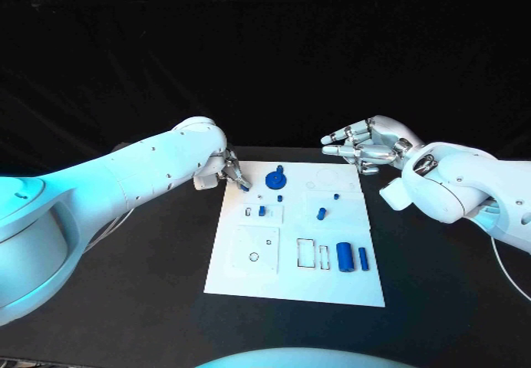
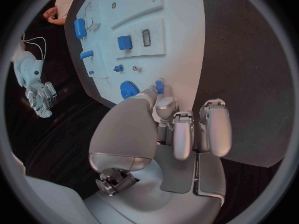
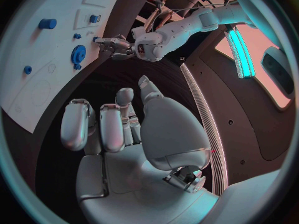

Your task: Assemble the parts on the task board

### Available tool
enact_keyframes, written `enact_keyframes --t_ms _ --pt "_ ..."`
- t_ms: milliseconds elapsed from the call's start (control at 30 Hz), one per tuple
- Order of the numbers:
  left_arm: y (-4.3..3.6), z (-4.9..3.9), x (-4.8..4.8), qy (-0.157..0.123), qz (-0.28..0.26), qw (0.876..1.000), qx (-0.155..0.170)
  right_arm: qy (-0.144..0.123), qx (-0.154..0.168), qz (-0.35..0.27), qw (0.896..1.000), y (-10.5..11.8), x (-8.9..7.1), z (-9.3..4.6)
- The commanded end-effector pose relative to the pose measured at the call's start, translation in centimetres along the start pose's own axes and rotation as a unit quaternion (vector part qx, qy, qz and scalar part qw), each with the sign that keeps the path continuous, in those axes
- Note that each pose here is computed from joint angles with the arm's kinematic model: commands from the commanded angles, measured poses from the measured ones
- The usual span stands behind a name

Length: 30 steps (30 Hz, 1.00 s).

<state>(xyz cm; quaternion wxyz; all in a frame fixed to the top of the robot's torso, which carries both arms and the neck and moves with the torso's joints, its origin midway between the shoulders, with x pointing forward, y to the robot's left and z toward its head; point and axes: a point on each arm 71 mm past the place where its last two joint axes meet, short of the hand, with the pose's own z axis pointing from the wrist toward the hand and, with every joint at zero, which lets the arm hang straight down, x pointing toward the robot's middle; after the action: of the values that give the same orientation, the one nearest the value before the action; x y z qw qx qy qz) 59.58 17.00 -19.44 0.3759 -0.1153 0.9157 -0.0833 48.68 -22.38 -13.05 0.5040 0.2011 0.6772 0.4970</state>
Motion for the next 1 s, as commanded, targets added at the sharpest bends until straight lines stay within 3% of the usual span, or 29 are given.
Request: enact_keyframes --t_ms 33,300,567,1000 --pt "0.10 -0.05 0.18 0.013 -0.009 1.000 0.011 0.009 -0.006 -0.002 1.000 0.1 0.2 0.0" --pt "0.43 -0.65 0.10 -0.006 -0.034 0.999 0.038 0.008 -0.004 -0.002 1.000 0.0 0.1 -0.1" --pt "0.62 -2.43 0.81 -0.023 -0.063 0.994 0.084 0.007 -0.003 -0.002 1.000 0.0 0.0 -0.2" --pt "2.01 -3.36 4.20 -0.018 -0.056 0.992 0.110 0.006 0.000 -0.003 1.000 -0.1 -0.2 -0.4"
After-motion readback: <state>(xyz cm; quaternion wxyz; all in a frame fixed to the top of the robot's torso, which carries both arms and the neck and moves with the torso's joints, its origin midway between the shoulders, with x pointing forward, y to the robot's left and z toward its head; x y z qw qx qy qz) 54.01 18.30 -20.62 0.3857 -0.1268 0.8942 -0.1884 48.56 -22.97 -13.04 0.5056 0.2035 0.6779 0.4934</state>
